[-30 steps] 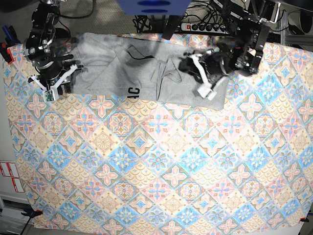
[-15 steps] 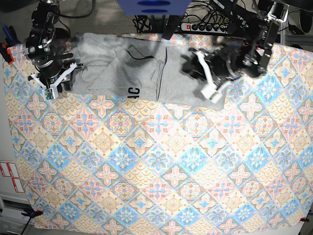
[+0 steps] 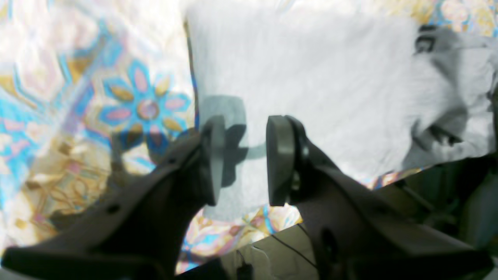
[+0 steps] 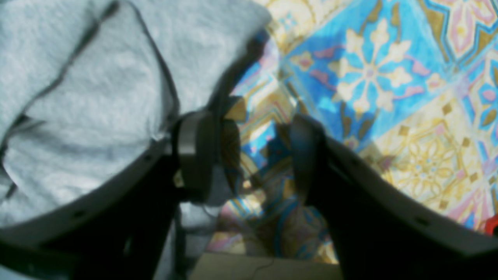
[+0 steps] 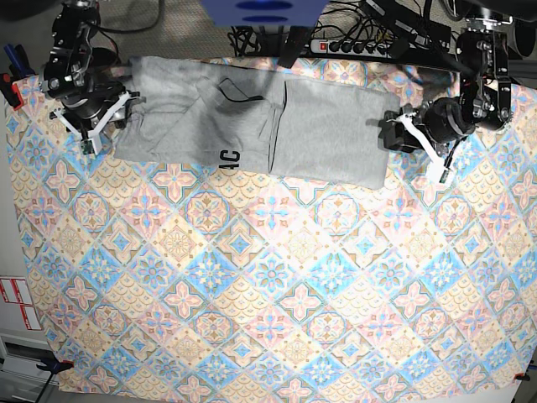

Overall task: Fold the T-shirt properly
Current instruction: 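Release with the left gripper and slide the right-held end inward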

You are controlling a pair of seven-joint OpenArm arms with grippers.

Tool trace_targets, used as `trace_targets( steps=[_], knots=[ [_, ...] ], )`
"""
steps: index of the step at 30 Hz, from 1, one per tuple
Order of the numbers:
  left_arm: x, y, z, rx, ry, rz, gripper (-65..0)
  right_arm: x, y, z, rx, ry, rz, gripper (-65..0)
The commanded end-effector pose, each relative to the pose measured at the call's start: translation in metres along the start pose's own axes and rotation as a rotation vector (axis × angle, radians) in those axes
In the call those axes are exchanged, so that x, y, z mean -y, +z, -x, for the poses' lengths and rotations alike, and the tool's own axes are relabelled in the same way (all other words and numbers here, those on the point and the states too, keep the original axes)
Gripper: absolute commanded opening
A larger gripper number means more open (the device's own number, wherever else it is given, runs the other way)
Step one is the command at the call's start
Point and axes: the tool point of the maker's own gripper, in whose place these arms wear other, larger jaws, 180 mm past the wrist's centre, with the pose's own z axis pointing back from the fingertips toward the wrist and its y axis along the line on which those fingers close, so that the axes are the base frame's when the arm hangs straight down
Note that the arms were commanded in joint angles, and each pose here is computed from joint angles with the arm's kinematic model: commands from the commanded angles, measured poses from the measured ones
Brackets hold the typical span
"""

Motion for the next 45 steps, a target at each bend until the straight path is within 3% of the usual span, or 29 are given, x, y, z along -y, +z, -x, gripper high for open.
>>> trace_targets(
  steps=[1,4,11,21,28,39,45],
  knots=[
    [-0.003,0.003,-0.008,0.022,-0.007,-0.002,-46.4,0.006,0.003,-0.009,0.025,0.011,0.012,-33.8],
    [-0.004,0.002,-0.005,0.016,0.000,0.001,-46.4,0.004,0.000,0.006,-0.051,-0.010,-0.003,-33.3],
    [-0.004,0.002,-0.006,0.017,0.001,0.001,-46.4,-0.015,-0.001,-0.032,0.052,-0.140,-0.138,-31.6],
    [-0.004,0.002,-0.007,0.021,-0.002,0.001,-46.4,-0.020,0.000,-0.019,0.018,-0.153,-0.157,-31.0],
    [-0.003,0.002,-0.009,0.024,-0.003,0.003,-46.4,-0.023,-0.007,-0.006,-0.019,-0.172,-0.170,-19.3],
    [-0.003,0.002,-0.009,0.025,-0.004,0.003,-46.4,-0.032,-0.023,0.033,-0.120,-0.263,-0.217,-19.4],
    [-0.003,0.002,-0.008,0.023,-0.004,0.003,-46.4,-0.051,-0.022,0.026,-0.067,-0.396,-0.330,-22.5]
  ],
)
